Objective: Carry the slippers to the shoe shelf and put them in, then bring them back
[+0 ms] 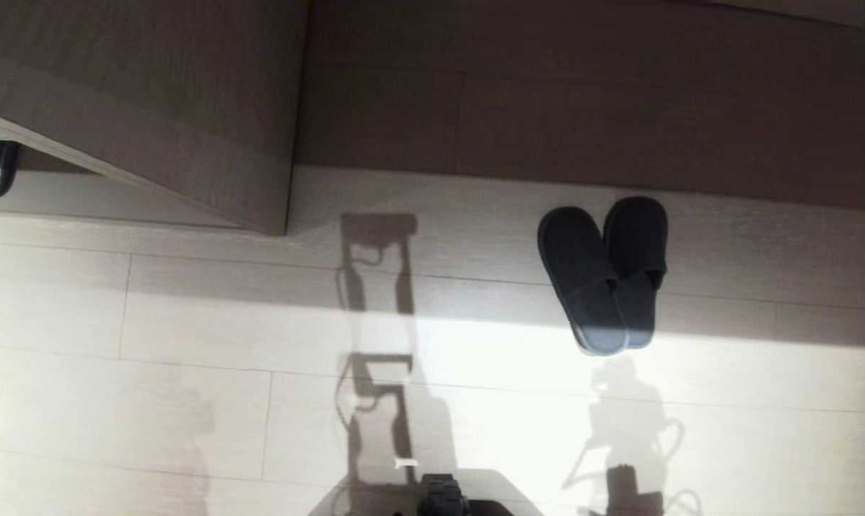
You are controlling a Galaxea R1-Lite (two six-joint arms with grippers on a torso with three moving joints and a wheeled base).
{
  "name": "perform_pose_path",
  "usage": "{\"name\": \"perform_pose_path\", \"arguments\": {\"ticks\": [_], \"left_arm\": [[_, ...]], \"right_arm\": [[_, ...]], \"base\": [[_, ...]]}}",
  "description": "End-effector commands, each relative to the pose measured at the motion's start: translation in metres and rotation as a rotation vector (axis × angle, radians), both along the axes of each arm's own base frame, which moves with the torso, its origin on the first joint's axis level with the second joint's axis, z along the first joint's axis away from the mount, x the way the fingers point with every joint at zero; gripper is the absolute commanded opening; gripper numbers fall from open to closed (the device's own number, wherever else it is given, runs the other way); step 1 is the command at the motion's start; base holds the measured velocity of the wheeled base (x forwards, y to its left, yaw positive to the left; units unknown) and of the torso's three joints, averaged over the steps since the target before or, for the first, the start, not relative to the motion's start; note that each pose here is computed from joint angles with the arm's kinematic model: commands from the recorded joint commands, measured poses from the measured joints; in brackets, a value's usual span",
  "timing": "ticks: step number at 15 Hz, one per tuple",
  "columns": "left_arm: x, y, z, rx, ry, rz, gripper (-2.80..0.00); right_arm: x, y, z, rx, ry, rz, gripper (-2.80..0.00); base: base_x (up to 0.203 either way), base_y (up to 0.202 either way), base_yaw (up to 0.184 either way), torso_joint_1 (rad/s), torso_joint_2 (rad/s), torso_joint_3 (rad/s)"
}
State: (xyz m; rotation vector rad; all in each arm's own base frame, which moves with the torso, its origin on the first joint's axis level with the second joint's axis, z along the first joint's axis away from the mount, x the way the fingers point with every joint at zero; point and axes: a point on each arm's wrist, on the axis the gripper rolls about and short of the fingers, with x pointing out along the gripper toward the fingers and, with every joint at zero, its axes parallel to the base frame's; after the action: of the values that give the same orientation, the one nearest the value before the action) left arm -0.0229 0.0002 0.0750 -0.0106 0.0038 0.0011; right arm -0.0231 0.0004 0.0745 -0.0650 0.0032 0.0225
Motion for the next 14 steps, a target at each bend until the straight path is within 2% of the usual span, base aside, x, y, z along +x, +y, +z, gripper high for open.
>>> {"name": "perform_pose_path", "arguments": {"ticks": [1,14], "left_arm": [[0.0002,0.0000,-0.0004,0.000,0.002,0.000,-2.80],[0.0002,0.0000,-0.0004,0.000,0.002,0.000,-2.80]], "right_arm": [[0.0003,0.0000,0.0001,-0.001,0.004,0.001,-2.80],[0.0002,0.0000,0.0001,0.013,0.002,-0.001,-2.80]], "base": [[0.000,0.000,0.000,0.002,0.00,0.207],[0.000,0.000,0.000,0.002,0.00,0.202]]}}
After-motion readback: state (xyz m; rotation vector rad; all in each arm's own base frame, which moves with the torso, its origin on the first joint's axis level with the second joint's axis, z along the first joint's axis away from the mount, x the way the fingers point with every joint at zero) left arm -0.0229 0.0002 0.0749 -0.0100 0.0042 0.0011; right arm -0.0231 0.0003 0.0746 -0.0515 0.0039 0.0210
